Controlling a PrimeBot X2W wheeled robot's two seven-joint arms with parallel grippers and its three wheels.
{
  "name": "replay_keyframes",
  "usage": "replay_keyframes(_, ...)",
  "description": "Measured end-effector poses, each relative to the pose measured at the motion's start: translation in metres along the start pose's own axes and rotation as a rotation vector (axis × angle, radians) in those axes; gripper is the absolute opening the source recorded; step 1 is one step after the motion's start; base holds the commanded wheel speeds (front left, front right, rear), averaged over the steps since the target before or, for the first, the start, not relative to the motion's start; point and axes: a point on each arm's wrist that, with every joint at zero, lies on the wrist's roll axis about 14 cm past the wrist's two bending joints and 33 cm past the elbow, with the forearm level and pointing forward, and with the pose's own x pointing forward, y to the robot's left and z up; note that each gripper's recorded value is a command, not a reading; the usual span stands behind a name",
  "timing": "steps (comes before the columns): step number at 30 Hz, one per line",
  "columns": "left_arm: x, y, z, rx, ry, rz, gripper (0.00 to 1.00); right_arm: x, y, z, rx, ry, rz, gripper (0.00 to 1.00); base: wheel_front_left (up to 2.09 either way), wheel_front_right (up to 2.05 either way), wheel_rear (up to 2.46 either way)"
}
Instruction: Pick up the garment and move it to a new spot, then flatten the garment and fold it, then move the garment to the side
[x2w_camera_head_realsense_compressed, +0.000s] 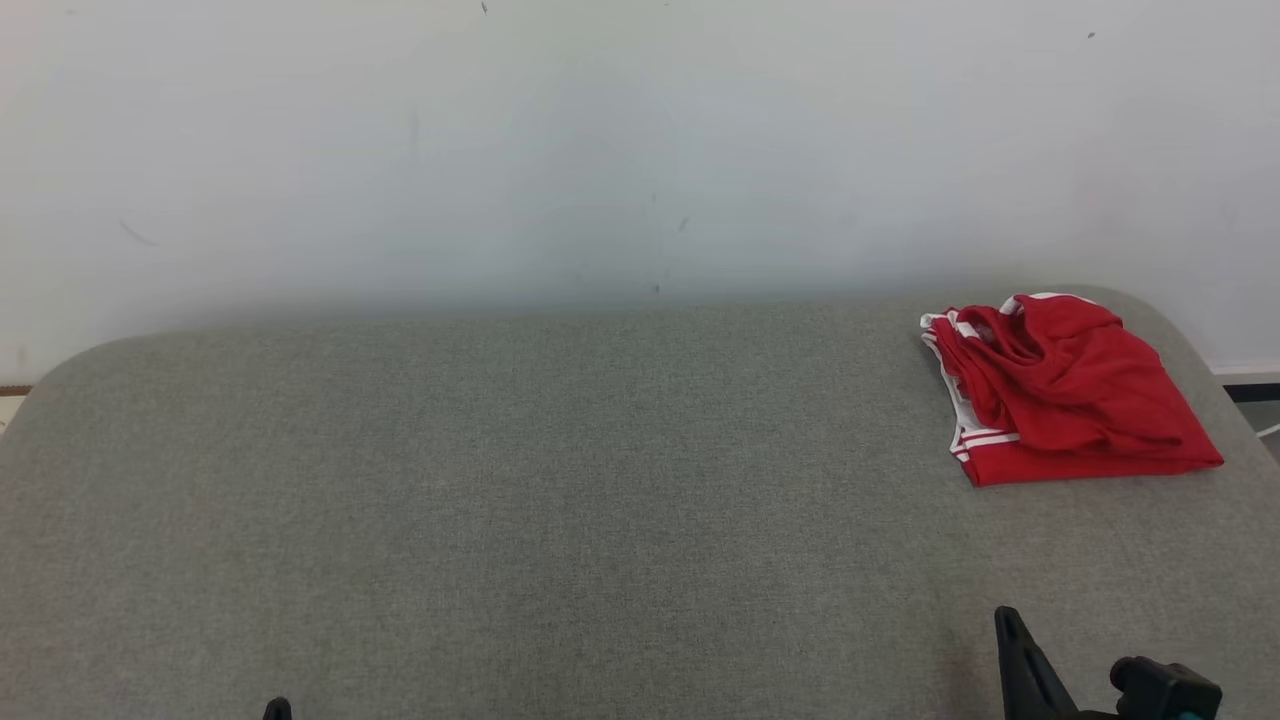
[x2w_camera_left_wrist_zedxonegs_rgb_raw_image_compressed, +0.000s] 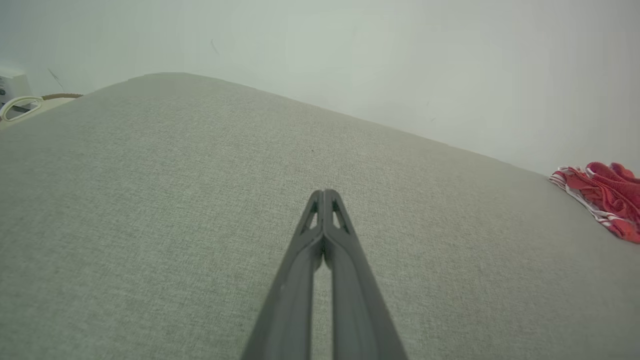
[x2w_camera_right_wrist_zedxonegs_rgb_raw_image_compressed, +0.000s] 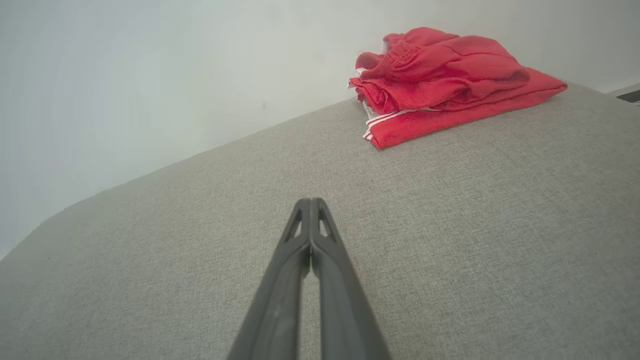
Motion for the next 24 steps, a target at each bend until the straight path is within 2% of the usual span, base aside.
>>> replay_keyframes(8, 0.005, -0.003, -0.004, -0.172, 0.024, 0.005, 0.0, 0.004, -0.013, 0.004, 0.159, -0.004, -0.05, 0.0, 0.0, 0.0, 0.0)
replay_keyframes(24, 0.015, -0.007, -0.01, -0.432, 0.062, 0.017, 0.0, 0.008, -0.032, 0.008, 0.413, -0.014, -0.113, 0.0, 0.0, 0.0, 0.0)
